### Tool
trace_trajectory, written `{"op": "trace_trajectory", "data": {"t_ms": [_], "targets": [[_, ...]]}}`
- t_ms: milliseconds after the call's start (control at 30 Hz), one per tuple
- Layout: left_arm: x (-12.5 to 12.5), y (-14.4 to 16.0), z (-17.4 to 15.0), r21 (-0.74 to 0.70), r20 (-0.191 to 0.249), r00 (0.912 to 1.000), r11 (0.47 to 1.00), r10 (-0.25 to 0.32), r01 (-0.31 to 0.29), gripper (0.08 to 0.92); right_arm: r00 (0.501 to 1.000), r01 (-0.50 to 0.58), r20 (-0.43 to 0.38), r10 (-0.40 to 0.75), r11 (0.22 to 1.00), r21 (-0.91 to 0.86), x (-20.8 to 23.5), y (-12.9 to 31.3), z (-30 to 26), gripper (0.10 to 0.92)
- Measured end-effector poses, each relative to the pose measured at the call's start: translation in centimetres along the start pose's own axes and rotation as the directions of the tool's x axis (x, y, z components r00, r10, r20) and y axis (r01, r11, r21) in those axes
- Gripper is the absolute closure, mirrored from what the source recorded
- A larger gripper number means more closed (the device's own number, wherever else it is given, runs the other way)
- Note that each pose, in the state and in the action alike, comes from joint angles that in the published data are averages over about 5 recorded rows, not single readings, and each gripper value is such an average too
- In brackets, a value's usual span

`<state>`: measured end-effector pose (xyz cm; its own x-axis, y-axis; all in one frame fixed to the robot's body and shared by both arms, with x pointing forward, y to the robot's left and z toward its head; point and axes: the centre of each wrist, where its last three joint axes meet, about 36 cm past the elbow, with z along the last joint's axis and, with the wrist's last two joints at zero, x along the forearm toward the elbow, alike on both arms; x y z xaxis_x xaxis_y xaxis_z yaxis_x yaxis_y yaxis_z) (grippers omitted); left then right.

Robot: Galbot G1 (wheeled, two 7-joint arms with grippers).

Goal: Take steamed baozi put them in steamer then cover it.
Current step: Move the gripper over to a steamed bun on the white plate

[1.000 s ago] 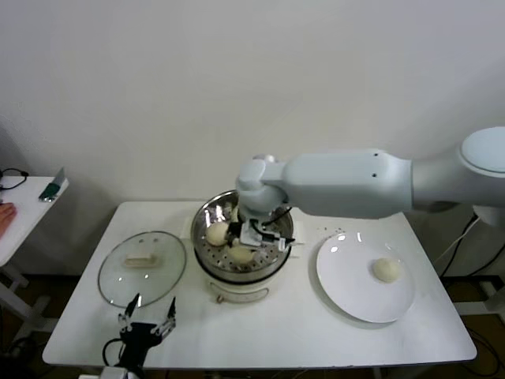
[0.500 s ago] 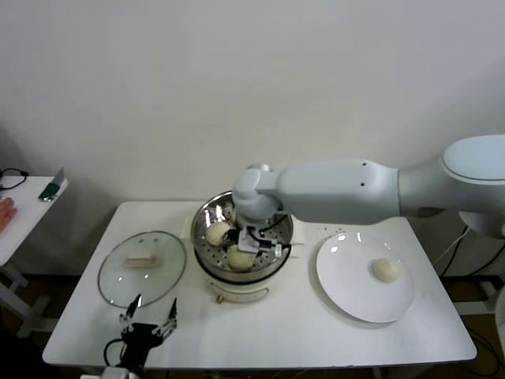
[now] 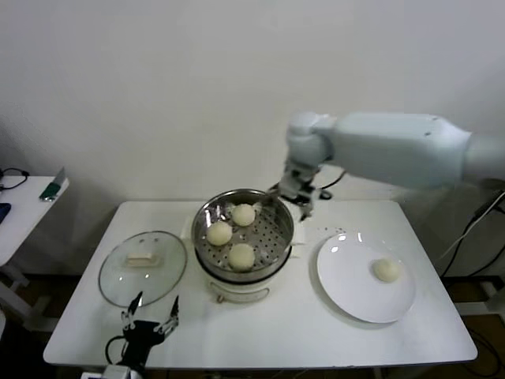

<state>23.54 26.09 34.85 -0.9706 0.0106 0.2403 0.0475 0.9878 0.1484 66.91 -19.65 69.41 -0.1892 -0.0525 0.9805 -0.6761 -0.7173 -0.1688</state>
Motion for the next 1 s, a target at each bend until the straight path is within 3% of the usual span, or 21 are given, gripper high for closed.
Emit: {"op": "trace_trajectory", "data": {"t_ms": [200,467,733,1000], "targets": [[-0.3,-0.1,-0.1,0.0,0.005,1.0,1.0,0.005,-0.005,0.177,0.999,0.035,0.015,-0.032,0.951,-0.308,-2.1,9.1,7.8,0.2],[-0.3,-0.1,0.2,-0.002,-0.003,1.0,1.0,0.007,-0.007,0.177,0.997,0.077,0.056,-0.055,0.831,-0.551,-8.8,17.8,11.1,0.2],[-0.1,0.0,0.5,-0.005,-0.012,0.9999,1.0,0.004,-0.004,0.177,0.994,0.105,0.071,-0.077,0.742,-0.662,-14.0,22.0,12.6,0.2],[0.0,0.0,0.7,-0.009,-0.016,0.9999,1.0,-0.002,0.002,0.177,0.993,0.115,0.081,-0.081,0.694,-0.711,-17.8,23.4,13.2,0.2]]}}
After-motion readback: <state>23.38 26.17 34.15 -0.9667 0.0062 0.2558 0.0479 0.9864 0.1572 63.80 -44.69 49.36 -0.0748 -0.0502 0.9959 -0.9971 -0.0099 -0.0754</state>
